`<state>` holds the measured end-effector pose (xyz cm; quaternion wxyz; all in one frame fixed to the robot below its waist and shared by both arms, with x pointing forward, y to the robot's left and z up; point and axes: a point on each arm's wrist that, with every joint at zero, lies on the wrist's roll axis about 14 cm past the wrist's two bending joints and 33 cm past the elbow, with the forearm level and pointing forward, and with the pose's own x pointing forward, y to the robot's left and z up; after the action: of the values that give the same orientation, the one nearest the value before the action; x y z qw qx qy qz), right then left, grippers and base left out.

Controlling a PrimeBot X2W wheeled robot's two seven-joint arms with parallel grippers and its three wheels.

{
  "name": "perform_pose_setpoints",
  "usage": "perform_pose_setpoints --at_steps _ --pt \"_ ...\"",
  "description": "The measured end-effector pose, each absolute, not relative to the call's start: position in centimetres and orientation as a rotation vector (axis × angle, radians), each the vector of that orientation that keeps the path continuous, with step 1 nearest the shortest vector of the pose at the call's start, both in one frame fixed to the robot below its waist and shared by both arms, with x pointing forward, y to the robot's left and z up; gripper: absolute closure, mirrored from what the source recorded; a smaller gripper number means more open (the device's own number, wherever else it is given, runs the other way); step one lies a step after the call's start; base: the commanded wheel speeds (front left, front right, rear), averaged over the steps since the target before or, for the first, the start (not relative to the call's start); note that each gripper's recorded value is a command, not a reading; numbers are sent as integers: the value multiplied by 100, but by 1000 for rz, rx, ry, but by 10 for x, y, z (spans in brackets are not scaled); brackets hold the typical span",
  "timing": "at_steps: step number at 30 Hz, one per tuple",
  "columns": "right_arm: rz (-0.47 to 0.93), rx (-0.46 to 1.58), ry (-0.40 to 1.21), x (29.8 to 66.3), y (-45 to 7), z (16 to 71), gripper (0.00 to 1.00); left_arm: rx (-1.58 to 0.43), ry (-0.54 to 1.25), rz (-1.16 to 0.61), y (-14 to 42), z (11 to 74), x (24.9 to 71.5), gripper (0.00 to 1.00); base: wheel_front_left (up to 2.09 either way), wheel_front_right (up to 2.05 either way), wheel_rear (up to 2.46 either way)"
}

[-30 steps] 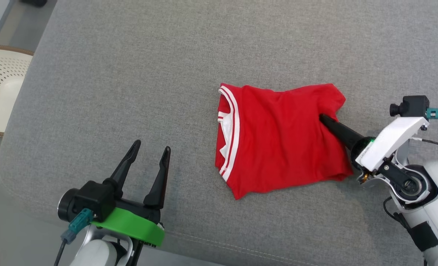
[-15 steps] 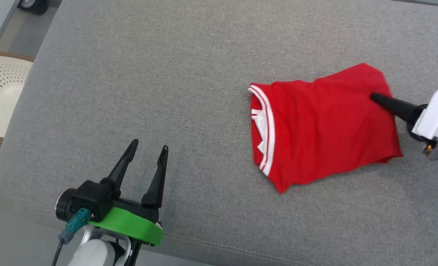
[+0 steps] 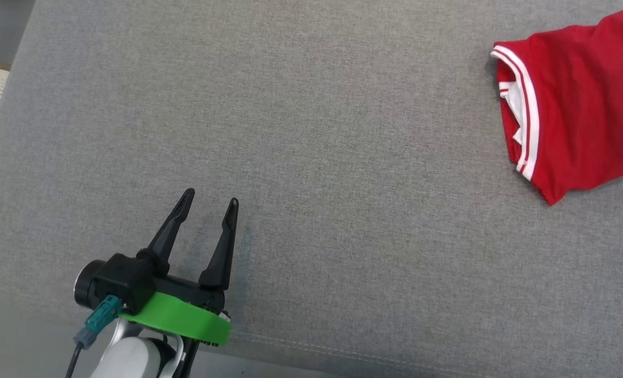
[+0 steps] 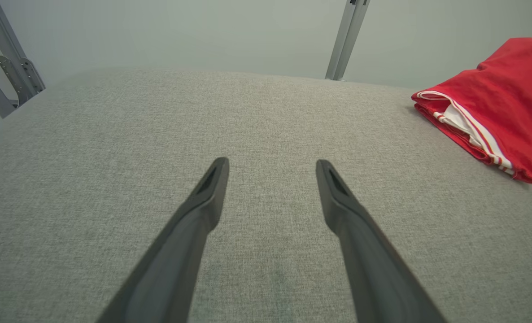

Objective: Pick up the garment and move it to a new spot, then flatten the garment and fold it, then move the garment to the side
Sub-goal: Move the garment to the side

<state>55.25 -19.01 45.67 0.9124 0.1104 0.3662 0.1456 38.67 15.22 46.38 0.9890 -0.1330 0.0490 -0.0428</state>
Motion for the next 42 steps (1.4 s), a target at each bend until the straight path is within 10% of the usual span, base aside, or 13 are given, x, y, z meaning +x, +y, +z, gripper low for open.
perform_pose_setpoints --at_steps 42 --pt "-230 281 578 580 -369 441 100 -166 247 -291 111 405 439 0 0 0 0"
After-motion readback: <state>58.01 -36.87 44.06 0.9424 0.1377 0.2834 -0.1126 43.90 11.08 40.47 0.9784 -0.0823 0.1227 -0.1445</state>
